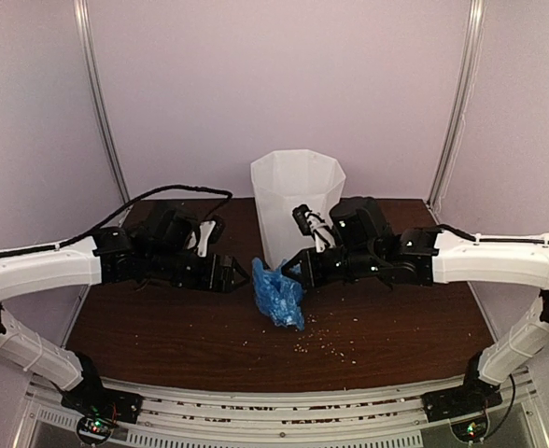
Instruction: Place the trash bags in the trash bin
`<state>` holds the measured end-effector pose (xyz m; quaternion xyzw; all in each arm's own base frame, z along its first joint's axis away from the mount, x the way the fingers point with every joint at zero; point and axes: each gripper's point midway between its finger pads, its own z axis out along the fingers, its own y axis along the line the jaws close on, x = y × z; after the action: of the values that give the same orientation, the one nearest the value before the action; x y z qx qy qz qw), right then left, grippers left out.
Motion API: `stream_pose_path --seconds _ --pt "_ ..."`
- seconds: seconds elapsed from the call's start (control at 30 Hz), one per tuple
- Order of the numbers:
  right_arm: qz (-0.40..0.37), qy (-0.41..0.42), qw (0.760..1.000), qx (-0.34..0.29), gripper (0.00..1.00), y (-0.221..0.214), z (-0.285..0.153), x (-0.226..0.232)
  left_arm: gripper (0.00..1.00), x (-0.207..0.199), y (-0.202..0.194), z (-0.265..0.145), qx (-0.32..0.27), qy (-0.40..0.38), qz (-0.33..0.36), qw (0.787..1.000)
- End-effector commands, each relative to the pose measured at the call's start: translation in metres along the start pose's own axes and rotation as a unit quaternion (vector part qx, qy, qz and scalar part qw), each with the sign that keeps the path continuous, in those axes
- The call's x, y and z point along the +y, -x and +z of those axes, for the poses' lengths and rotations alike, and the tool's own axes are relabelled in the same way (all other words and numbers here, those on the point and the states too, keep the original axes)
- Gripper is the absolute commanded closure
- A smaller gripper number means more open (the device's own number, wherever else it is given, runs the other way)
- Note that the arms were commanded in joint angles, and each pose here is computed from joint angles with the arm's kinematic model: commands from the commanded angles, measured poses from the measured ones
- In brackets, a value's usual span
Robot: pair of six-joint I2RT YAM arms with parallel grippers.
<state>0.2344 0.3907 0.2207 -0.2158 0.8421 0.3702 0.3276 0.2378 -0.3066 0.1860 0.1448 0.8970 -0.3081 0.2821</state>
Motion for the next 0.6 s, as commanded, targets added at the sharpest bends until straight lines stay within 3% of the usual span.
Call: stream_pose_path --seconds 0.0,0.17,0.27,0.57 --pt "-0.016 -0.007 1.000 0.012 1.00 -0.015 0.010 -0.008 0.16 0.000 0.019 0.012 -0.016 -0.047 -0.044 0.998" --pt "-0.028 -0.014 0.998 0.058 1.00 -0.044 0.020 -0.019 0.17 0.007 0.013 0.040 0.015 -0.098 -0.080 0.992" --pt "-0.028 -0.016 0.997 0.063 1.00 -0.049 0.023 -0.022 0.18 0.012 -0.004 0.063 0.053 -0.106 -0.090 0.989" --pt "0.000 -0.012 0.998 0.061 1.00 -0.054 0.029 -0.024 0.19 0.030 -0.034 0.089 0.093 -0.093 -0.112 0.985"
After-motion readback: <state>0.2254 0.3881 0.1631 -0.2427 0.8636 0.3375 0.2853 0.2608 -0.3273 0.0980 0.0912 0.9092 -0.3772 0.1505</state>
